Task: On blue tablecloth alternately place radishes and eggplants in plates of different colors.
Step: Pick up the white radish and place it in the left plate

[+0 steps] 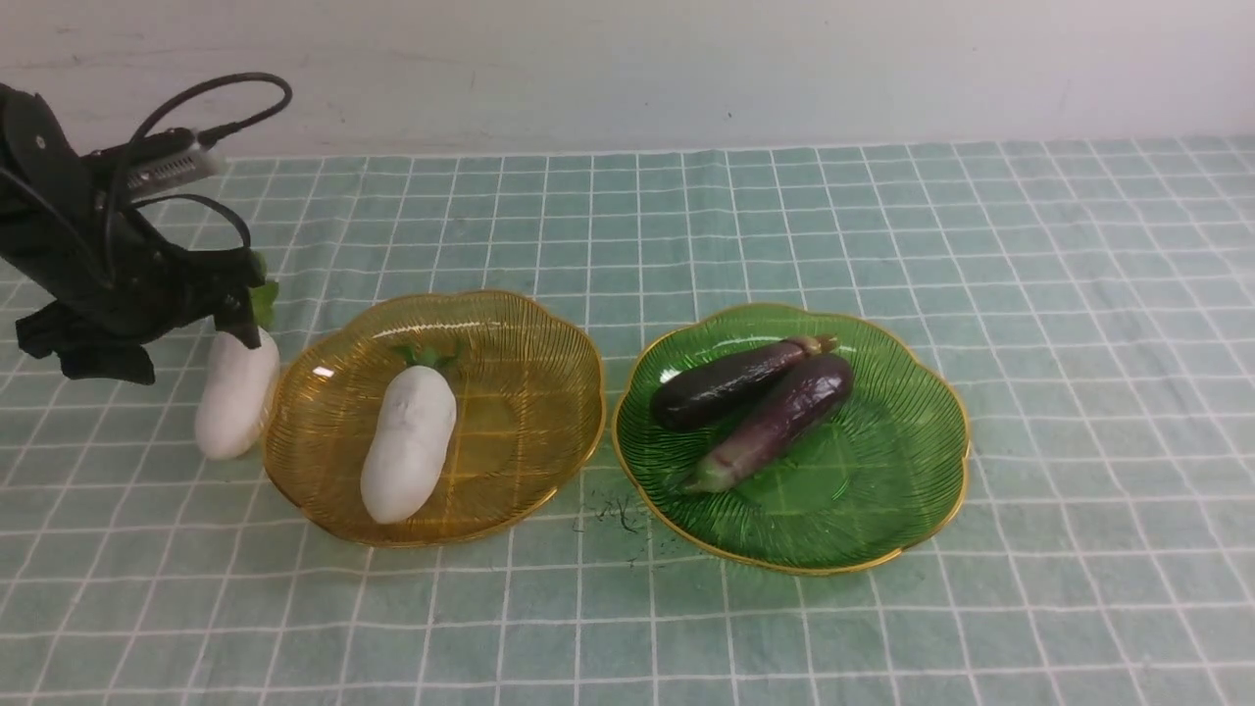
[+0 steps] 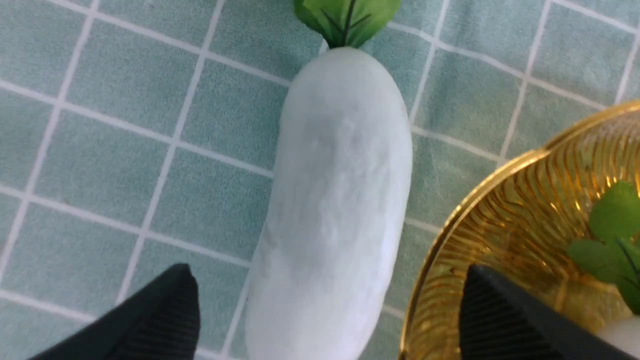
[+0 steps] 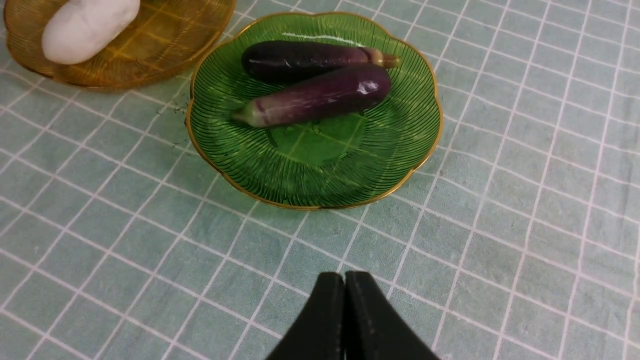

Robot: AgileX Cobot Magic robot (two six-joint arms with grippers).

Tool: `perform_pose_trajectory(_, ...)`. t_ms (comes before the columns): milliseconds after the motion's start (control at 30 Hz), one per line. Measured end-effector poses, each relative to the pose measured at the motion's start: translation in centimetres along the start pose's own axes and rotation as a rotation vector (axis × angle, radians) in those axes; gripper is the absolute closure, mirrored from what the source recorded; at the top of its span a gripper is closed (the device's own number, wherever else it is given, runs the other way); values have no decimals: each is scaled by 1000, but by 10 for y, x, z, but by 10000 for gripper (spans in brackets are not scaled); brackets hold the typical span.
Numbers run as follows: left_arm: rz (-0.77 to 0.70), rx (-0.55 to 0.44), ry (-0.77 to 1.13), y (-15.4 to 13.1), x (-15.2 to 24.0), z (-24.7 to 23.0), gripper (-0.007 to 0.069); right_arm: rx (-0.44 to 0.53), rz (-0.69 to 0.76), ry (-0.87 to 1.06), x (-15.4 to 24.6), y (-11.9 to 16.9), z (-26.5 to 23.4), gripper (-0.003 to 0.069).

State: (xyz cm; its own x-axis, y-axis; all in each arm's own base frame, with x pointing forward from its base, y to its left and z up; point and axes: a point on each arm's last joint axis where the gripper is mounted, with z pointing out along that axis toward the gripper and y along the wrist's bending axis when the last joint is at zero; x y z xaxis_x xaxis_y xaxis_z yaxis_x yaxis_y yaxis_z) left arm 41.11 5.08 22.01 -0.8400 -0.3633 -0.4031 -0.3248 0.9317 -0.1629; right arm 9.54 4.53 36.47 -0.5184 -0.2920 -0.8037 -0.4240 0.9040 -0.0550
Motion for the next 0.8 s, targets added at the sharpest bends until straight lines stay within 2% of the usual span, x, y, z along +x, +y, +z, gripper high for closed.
perform_pose_trajectory(267, 19, -4, -39, 4, -2, 47, 36, 0, 31, 0, 0, 0, 0, 674)
perform_pose_trajectory(367, 17, -6, -36, 5, 0, 58, 90, 0, 37, 0, 0, 0, 0, 674)
perform_pose_trajectory(467, 15, -9, -24, 6, 2, 65, 199, 0, 38, 0, 0, 0, 0, 674)
perform_pose_trajectory(500, 15, -10, -19, 7, 2, 65, 202, 0, 38, 0, 0, 0, 0, 674)
perform_pose_trajectory(667, 15, -18, 30, 9, 1, 52, 202, 0, 38, 0, 0, 0, 0, 674)
perform_pose_trajectory(733, 14, -19, 42, 9, -2, 33, 202, 0, 38, 0, 0, 0, 0, 674)
perform_pose_trajectory(800, 38, -7, 17, 4, -6, -8, 202, 0, 38, 0, 0, 0, 0, 674)
